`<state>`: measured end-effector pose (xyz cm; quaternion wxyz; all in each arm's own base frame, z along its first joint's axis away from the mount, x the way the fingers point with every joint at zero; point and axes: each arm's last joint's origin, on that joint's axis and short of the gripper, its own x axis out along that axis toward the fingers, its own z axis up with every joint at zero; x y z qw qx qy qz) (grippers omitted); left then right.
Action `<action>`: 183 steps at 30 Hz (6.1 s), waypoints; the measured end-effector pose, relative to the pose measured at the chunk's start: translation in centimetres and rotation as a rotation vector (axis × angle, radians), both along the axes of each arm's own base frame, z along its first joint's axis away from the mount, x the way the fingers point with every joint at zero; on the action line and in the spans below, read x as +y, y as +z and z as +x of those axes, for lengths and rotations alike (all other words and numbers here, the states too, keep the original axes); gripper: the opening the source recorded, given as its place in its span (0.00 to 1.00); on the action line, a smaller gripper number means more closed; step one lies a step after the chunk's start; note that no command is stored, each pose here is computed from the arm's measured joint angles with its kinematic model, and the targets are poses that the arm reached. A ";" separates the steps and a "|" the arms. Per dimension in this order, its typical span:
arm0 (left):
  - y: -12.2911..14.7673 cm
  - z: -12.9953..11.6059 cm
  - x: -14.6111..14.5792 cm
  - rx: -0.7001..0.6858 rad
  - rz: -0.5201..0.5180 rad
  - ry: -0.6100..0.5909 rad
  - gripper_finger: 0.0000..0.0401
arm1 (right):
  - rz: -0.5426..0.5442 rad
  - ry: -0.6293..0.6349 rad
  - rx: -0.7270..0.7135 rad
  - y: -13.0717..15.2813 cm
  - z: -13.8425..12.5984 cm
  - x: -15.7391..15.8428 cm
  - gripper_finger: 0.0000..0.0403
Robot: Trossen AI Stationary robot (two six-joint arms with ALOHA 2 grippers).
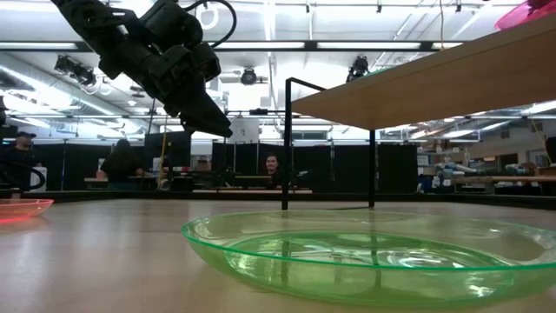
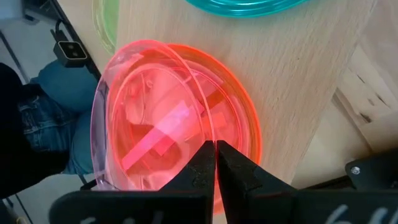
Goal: Place and stack plates onto a shelf
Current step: Stack the pink plate on top of the other pink plate on the shelf, then stack the orange plate on top of the blue plate on the shelf
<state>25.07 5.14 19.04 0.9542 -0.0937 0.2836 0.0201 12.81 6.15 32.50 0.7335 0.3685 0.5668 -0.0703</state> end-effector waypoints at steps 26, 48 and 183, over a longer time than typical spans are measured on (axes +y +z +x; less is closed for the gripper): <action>0.0 0.0 0.0 0.000 0.002 -0.001 0.44 | 0.007 -0.038 0.059 -0.2 -0.4 -0.1 0.37; 1.2 0.6 0.1 -0.019 -0.008 0.008 0.44 | -0.154 0.023 -0.030 -0.2 -0.2 -0.5 0.40; -6.1 -4.6 -7.3 1.228 0.047 -0.297 0.09 | -0.655 0.057 -0.450 -3.2 4.8 -10.8 0.40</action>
